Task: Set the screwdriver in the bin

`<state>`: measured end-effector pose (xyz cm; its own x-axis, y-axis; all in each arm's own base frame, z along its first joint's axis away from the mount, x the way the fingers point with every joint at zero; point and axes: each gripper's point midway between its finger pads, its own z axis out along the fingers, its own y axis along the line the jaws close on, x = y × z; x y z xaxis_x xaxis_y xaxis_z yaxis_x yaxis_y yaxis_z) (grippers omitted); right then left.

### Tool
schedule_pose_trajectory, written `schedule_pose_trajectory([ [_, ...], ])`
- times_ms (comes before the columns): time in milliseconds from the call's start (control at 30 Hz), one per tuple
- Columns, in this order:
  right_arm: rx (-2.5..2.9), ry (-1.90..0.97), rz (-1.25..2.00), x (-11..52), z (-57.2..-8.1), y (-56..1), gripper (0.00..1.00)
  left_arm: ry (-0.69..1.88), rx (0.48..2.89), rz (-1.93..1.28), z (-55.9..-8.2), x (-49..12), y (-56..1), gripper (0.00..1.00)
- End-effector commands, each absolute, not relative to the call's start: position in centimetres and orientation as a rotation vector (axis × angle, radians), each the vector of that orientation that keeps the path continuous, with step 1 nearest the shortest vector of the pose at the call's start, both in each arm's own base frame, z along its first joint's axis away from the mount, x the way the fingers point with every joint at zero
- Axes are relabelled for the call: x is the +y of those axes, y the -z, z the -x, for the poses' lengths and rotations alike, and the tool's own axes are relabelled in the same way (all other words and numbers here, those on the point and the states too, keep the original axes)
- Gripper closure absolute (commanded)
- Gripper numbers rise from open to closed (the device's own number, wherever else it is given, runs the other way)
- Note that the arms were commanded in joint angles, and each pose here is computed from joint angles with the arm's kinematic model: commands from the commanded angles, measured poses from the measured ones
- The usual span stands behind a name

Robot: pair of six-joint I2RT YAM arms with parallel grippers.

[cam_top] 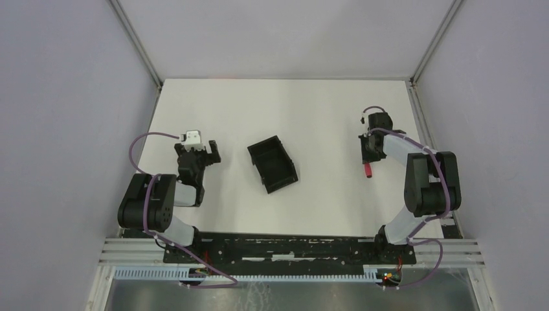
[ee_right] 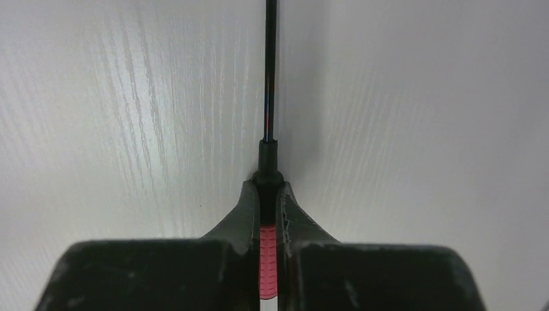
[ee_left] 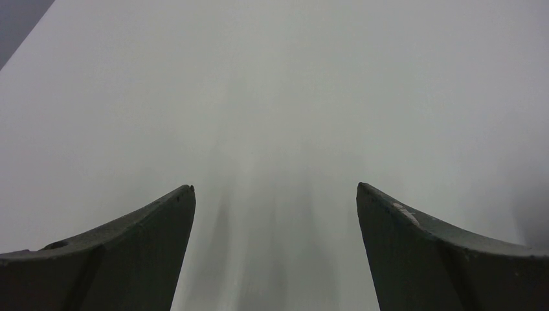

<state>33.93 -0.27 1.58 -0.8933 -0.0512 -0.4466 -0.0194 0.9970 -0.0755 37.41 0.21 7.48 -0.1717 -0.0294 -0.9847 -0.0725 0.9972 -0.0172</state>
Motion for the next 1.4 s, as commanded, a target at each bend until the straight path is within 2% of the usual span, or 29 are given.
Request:
schedule_pose_trajectory([
  [0,2.755,0.135,0.112,-1.1,-34.2,-3.4,1.00,-0.046,1.692,0.062,-37.9,0.1,-8.7,0.00],
  [100,2.737,0.109,0.134,-0.7,-36.0,-8.4,1.00,-0.046,1.692,0.063,-37.9,0.2,-8.7,0.00],
  [233,2.772,0.097,0.143,-0.6,-35.5,-13.3,1.00,-0.046,1.692,0.063,-37.9,0.2,-8.7,0.00],
  [367,2.723,0.126,0.047,-0.9,-35.6,-16.1,1.00,-0.046,1.692,0.063,-37.9,0.2,-8.7,0.00],
  [433,2.666,0.009,0.012,0.7,-36.2,-17.0,1.00,-0.045,1.692,0.063,-37.9,0.2,-8.7,0.00],
  [600,2.409,-0.385,0.048,10.5,-37.7,-19.5,1.00,-0.046,1.692,0.063,-37.9,0.2,-8.7,0.00],
  [833,2.162,-0.771,0.290,27.6,-34.9,-22.2,1.00,-0.046,1.692,0.063,-37.9,0.2,-8.7,0.00],
  [1000,2.125,-0.748,0.599,33.9,-32.9,-20.9,1.00,-0.047,1.692,0.064,-37.9,0.2,-8.7,0.00],
  [1367,2.014,-0.552,0.984,36.2,-32.7,-13.2,1.00,-0.046,1.692,0.062,-37.9,0.2,-8.7,0.00],
])
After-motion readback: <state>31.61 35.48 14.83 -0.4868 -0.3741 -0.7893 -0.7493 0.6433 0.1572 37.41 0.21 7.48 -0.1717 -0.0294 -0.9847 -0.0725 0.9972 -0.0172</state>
